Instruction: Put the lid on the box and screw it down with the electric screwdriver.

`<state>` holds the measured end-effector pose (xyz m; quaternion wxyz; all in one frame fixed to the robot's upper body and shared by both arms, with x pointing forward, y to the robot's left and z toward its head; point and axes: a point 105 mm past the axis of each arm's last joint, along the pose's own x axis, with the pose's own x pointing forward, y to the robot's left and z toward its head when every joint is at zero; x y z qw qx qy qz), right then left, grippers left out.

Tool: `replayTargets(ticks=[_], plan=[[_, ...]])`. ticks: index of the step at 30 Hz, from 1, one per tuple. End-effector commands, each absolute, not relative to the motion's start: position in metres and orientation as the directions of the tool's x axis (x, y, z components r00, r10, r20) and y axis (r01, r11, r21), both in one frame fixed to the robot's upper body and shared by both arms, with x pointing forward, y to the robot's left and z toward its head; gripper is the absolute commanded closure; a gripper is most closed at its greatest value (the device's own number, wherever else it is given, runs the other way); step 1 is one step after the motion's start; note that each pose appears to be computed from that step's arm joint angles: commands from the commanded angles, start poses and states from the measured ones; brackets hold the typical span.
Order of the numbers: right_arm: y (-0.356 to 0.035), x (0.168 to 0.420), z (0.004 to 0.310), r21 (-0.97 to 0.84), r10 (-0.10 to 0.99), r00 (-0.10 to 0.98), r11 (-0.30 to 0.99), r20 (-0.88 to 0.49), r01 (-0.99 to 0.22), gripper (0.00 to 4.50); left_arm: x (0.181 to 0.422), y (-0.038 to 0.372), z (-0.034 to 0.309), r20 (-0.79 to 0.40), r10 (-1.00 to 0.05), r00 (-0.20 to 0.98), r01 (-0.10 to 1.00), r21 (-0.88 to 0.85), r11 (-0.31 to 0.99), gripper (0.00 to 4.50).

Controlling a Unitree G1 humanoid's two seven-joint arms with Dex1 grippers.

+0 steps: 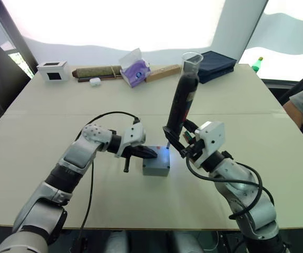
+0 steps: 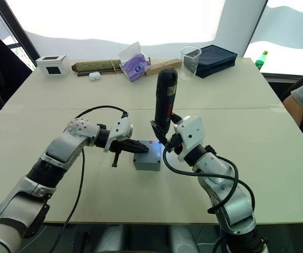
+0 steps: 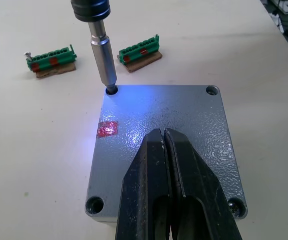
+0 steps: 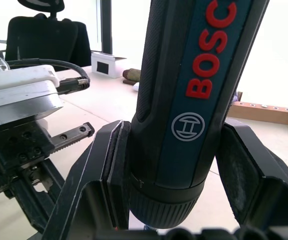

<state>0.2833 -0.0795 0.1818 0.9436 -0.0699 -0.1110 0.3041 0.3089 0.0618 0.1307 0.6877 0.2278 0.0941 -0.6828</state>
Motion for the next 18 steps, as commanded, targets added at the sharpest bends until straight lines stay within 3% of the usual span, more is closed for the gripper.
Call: replayTargets(ticks=[1,18], plan=[[-0.0819,0.2901,0.1358,-0.109,0.577,0.817,0.811,-0.013,-0.575,2.39,0.3016,0.0642,0.1139,-0.496,-0.868,0.025,0.989,0.139,-0.051,4.50],[-0.0843,0.2825,0.1338,-0.126,0.603,0.797,0.788,-0.037,-0.602,2.39,0.3007,0.0606,0.1133,-0.490,-0.871,0.024,0.990,0.134,-0.048,4.50]])
